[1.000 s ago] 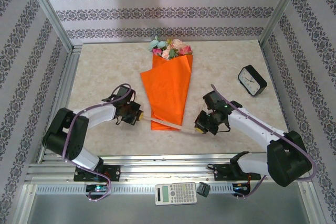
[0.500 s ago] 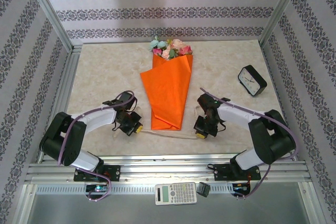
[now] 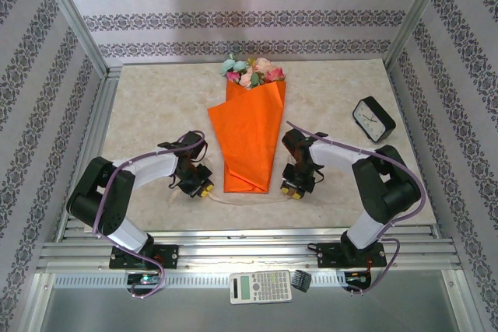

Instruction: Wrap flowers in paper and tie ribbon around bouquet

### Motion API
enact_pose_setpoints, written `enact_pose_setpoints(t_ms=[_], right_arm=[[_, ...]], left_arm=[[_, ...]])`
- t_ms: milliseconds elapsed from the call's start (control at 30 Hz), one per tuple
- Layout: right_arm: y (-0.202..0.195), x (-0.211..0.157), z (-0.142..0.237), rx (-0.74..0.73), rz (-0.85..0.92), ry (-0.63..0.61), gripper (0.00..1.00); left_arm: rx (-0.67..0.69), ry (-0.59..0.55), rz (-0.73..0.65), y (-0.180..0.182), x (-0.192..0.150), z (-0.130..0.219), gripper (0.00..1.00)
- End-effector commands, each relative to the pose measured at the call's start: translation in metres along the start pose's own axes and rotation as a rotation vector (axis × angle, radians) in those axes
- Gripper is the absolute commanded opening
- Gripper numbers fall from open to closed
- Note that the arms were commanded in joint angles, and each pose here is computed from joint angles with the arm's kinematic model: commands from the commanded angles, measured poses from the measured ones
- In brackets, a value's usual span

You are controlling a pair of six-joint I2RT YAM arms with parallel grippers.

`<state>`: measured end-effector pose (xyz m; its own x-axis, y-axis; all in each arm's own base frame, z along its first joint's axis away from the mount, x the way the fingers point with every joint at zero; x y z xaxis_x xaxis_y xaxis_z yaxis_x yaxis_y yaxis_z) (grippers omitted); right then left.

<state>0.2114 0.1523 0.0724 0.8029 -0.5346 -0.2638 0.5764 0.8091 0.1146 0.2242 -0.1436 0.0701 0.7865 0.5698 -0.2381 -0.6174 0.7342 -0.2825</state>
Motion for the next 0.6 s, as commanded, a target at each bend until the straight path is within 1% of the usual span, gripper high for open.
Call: enact_pose_setpoints(t_ms=[0, 67, 133, 200, 233, 333, 400, 467, 567], right_arm=[[0.012, 0.008, 0.027, 0.117, 0.022, -0.176, 0.42], [0.01, 0.003, 0.041, 0.166, 0.041, -0.219, 0.48], [0.011, -0.003, 0.053, 0.22, 0.077, -0.254, 0.53], [0.02, -0.007, 0.055, 0.308, 0.128, -0.25, 0.56], [0.028, -0.009, 0.05, 0.372, 0.153, -0.219, 0.56], [0.05, -0.012, 0.034, 0.497, 0.22, -0.13, 0.54], [0.06, -0.013, 0.026, 0.557, 0.263, -0.093, 0.53], [0.063, -0.012, 0.019, 0.585, 0.285, -0.075, 0.51], [0.059, -0.012, 0.005, 0.575, 0.292, -0.04, 0.47]], left_arm=[[0.069, -0.012, -0.007, 0.011, 0.0, -0.009, 0.14], [0.064, -0.012, -0.001, 0.012, -0.001, -0.009, 0.13], [0.065, -0.012, 0.002, 0.012, -0.001, -0.009, 0.12], [0.066, -0.011, 0.001, 0.013, -0.001, -0.01, 0.12], [0.065, -0.012, 0.002, 0.013, -0.001, -0.01, 0.11], [0.063, -0.011, -0.002, 0.012, 0.0, -0.01, 0.1], [0.066, -0.009, -0.005, 0.011, 0.0, -0.01, 0.1], [0.068, -0.003, -0.008, 0.011, 0.0, -0.011, 0.09], [0.071, -0.002, -0.01, 0.011, 0.001, -0.012, 0.09]])
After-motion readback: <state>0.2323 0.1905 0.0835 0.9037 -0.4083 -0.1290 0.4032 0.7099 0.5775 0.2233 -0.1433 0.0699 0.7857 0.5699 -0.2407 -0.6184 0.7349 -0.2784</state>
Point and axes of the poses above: each hand's point on the last joint's axis, 136 mm out from that joint toward the fingers, its own z axis back along the fingers, its own y axis along the line the jaws close on, x = y × z, the point moved 6 cm from there along z, back along the fingers, and after that the axes turned 7 degrees about -z, right-handed, at the moved point
